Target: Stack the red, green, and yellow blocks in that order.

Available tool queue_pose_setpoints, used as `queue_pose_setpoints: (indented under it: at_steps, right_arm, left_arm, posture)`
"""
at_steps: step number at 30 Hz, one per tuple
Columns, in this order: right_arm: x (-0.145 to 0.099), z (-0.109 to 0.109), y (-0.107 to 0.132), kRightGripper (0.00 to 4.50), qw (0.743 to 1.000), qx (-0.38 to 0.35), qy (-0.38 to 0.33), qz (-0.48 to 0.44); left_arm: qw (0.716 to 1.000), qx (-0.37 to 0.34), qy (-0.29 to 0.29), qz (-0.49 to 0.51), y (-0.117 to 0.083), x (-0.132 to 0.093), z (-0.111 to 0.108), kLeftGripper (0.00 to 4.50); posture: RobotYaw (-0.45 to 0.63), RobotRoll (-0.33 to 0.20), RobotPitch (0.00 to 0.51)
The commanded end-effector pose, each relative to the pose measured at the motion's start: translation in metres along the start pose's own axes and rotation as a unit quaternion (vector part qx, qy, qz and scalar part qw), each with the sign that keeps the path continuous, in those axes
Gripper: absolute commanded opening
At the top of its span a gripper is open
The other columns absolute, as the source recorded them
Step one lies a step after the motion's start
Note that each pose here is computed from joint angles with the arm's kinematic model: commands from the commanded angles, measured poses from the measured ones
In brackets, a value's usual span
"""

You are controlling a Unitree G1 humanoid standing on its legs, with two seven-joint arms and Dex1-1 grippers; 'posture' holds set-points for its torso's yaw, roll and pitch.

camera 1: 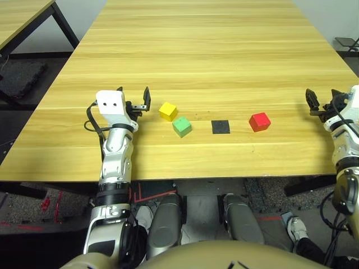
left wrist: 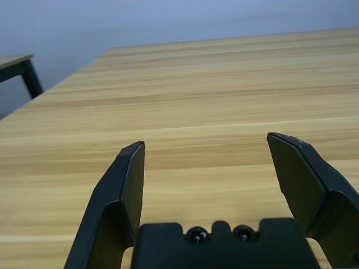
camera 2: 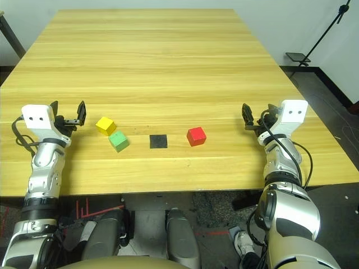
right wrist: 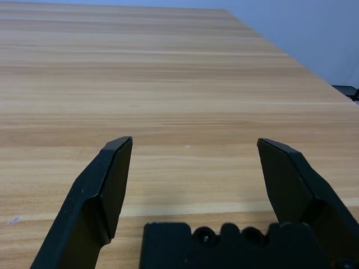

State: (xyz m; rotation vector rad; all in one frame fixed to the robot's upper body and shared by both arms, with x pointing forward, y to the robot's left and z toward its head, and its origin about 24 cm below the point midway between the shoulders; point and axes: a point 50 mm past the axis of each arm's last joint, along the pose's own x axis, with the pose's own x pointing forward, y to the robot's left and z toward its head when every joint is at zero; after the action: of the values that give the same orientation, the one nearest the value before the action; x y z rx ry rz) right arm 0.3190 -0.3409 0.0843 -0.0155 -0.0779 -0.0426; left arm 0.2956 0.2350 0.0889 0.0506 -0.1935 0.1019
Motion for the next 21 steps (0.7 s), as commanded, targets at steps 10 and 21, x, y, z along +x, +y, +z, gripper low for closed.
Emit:
queue_pose_setpoints:
  at_steps: [10, 21]
  right_arm:
    - [0.019, 0.033, 0.01, 4.5, 0.983, -0.016, 0.046, 0.178]
    - [0.019, 0.066, 0.05, 4.5, 0.773, -0.164, 0.238, 0.565]
  left_arm:
    - [0.991, -0.054, -0.038, -0.117, -0.01, -0.003, 0.039, 4.44]
    - [0.864, -0.03, 0.009, -0.503, -0.045, -0.023, 0.095, 4.44]
  posture:
    - [0.16, -0.115, 0.089]
    - [0.26, -0.16, 0.072]
